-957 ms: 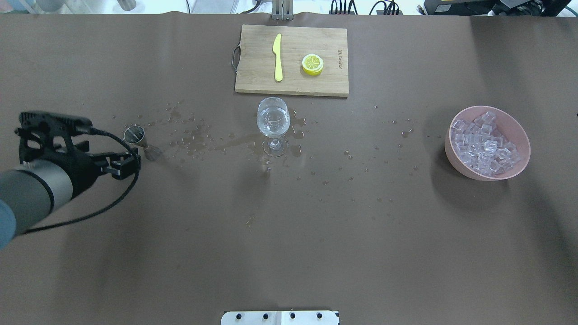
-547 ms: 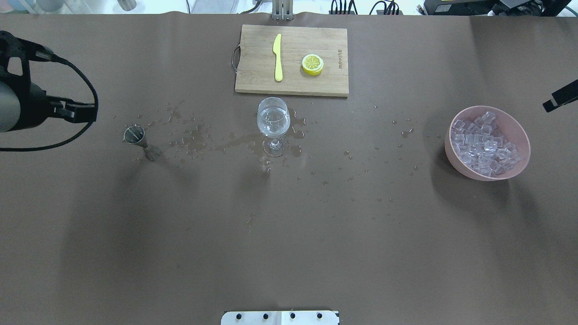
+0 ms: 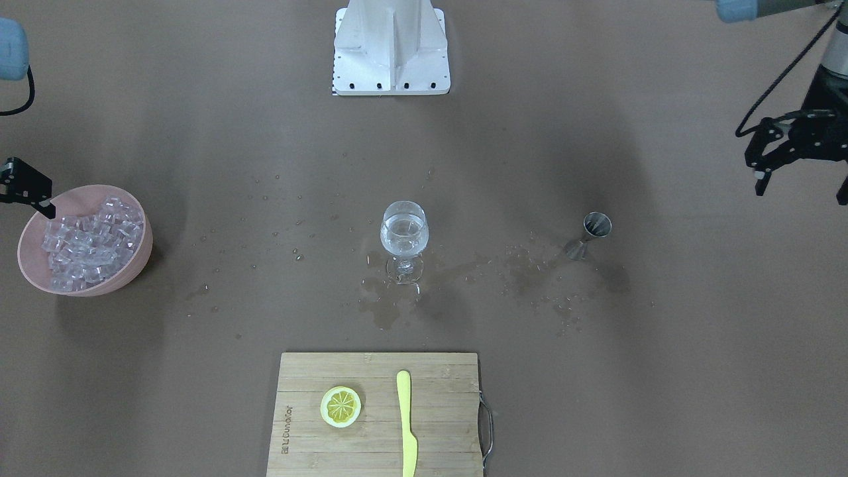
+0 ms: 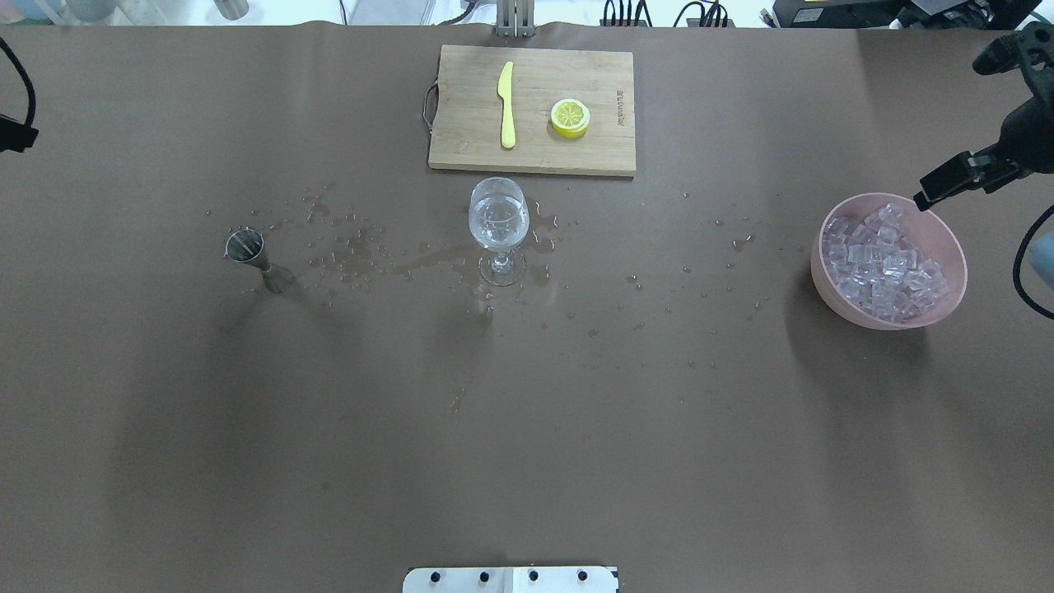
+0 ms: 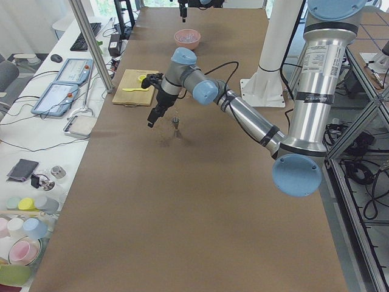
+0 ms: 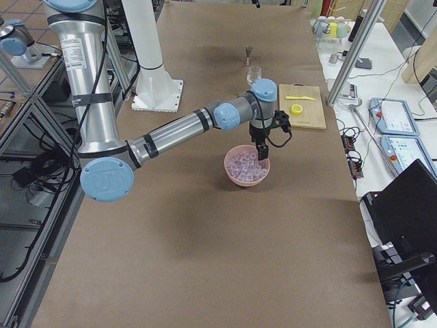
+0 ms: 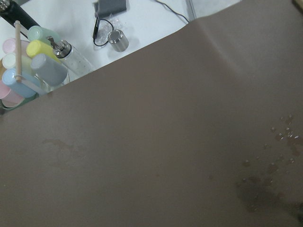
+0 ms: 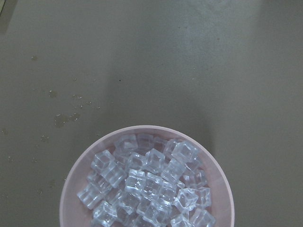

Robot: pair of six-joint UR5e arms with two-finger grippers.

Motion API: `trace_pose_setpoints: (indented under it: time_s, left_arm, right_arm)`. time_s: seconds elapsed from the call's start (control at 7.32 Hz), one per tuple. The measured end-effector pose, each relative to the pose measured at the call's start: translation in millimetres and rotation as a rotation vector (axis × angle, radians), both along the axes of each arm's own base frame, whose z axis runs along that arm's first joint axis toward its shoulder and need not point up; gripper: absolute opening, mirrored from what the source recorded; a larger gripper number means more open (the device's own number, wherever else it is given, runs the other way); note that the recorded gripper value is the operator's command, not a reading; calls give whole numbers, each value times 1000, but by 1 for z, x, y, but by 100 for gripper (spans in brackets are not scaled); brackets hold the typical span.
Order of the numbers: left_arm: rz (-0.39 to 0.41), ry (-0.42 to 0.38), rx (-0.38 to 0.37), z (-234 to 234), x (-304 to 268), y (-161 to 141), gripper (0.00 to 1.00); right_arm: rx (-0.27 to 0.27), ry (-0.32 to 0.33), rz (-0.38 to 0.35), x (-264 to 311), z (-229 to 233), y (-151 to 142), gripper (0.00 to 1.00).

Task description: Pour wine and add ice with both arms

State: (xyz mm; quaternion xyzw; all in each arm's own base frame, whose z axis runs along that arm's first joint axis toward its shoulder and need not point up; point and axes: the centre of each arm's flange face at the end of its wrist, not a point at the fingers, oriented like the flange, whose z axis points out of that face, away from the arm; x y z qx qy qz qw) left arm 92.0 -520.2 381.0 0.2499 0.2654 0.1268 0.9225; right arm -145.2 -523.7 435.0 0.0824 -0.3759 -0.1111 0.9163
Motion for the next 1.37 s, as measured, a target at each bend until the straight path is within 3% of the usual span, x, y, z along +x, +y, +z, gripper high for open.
trace_pose_setpoints:
  time_s: [0.41, 0.96, 1.37]
  left_arm:
    - [-45, 26, -65, 12, -19, -39, 99]
    - [-56, 29, -72, 12, -19, -44, 99]
    - [-58, 29, -72, 11, -19, -45, 99]
  right_arm:
    - [-66, 42, -11, -37, 20, 6, 100]
    - [-135, 102, -36, -76, 54, 0, 99]
    - [-146, 110, -49, -87, 59, -4, 86]
